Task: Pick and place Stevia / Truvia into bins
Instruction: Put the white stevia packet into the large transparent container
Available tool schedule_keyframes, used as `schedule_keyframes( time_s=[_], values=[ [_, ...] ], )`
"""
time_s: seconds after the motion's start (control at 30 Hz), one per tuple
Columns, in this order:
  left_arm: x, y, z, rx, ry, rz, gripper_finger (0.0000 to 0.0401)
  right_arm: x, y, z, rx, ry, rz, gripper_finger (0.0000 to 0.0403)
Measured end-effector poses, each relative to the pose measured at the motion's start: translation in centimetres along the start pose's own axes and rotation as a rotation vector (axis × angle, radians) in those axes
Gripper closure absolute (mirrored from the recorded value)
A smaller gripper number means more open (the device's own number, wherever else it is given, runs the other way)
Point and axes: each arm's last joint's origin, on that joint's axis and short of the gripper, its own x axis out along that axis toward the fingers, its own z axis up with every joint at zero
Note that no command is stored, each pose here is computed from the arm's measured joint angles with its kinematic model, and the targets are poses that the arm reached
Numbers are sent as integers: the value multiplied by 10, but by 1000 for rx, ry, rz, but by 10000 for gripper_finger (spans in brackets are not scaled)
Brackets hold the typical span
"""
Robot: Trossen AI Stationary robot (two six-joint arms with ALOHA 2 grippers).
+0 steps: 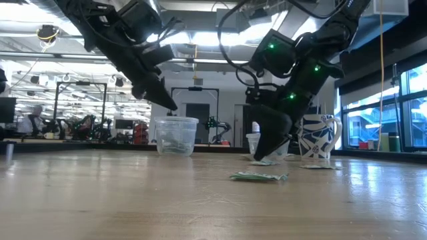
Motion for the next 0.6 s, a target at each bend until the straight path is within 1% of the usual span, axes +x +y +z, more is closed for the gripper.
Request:
schedule_keyframes(
  time_s=[0.07,0.13,0.27,0.4,0.5,0.6],
  values=[
    [-1,-5,1,91,-26,-81,350,-1,1,1,-6,0,7,392],
    [-3,-13,4,193,-58,-135,344,-3,2,4,-13,0,18,390],
    [-9,-29,12,324,-137,-161,326,-7,9,18,-25,-23,100,372],
    [-15,-43,19,386,-207,-185,308,-14,19,34,-73,-58,180,366],
    [-19,-52,20,418,-215,-186,293,-22,29,45,-122,-98,214,370],
    [-21,-61,20,439,-205,-169,279,-30,41,56,-170,-132,286,377]
  ],
)
